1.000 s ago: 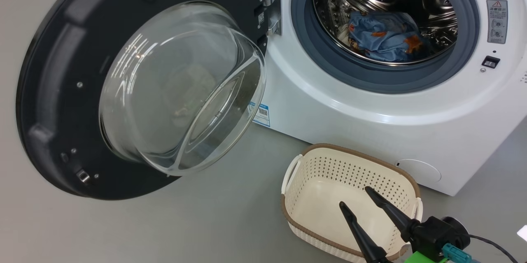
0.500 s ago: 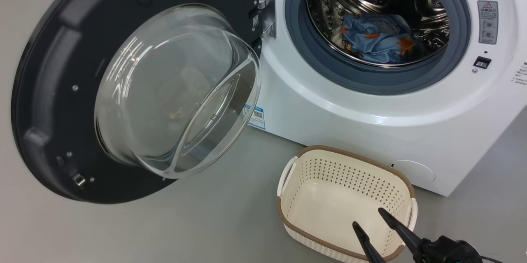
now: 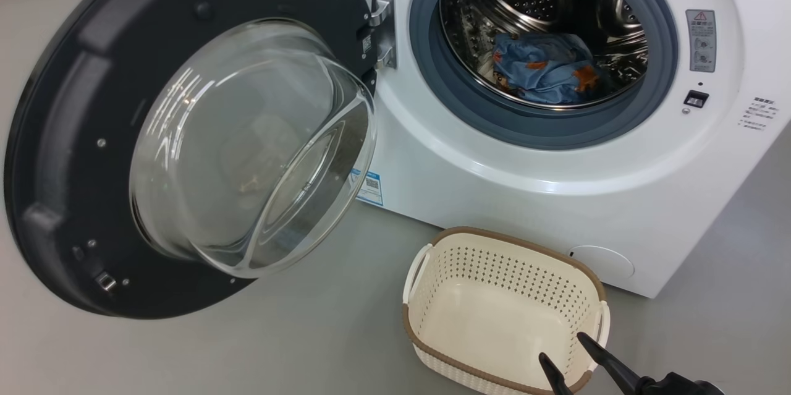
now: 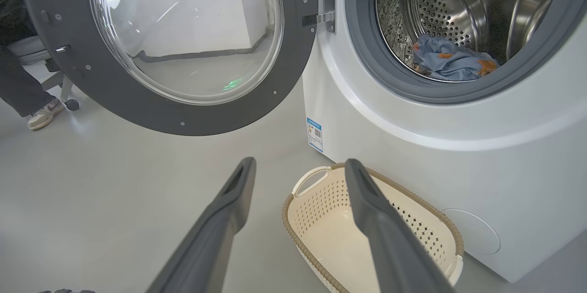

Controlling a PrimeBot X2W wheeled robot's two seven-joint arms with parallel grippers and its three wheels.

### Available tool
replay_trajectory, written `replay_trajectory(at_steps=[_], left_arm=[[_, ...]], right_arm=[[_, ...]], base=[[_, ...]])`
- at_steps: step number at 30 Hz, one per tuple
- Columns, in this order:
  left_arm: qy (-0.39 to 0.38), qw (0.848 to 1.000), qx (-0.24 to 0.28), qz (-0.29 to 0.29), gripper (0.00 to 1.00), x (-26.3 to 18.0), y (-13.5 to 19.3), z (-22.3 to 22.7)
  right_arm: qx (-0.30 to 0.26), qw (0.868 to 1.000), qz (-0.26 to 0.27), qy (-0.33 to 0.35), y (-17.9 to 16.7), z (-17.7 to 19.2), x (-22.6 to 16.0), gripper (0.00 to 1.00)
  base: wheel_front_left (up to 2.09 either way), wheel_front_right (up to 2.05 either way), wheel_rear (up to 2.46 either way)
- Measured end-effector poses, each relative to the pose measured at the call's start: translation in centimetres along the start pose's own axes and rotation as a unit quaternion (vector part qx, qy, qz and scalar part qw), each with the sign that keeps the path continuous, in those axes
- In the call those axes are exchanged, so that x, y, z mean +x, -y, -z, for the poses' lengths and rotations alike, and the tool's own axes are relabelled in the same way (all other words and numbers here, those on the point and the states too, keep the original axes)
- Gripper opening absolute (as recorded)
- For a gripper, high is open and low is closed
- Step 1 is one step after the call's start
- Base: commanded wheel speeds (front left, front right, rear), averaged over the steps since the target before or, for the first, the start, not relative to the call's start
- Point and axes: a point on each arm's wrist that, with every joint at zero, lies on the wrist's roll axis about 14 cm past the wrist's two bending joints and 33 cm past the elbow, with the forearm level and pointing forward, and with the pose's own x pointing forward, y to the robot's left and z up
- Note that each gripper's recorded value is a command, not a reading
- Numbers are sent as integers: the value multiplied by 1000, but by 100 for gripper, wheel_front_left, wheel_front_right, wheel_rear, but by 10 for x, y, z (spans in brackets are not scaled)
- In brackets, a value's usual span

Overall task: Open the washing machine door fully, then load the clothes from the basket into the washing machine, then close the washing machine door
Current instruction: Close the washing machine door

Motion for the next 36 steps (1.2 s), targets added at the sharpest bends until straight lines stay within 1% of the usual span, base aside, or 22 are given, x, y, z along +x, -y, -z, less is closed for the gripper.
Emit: replay_trajectory(at_steps=[10, 25, 36], left_arm=[[-59, 998, 3, 15, 0, 7, 3, 41], [-93, 995, 15, 16, 0, 18, 7, 75], [-155, 988, 18, 10, 0, 19, 2, 115]], right_arm=[[-7, 1000, 7, -4, 7, 1, -7, 100], [-7, 1000, 20, -15, 22, 9, -14, 100], [-6, 999, 27, -24, 33, 16, -16, 100]], base=[[0, 0, 0], [0, 0, 0], [0, 0, 0]])
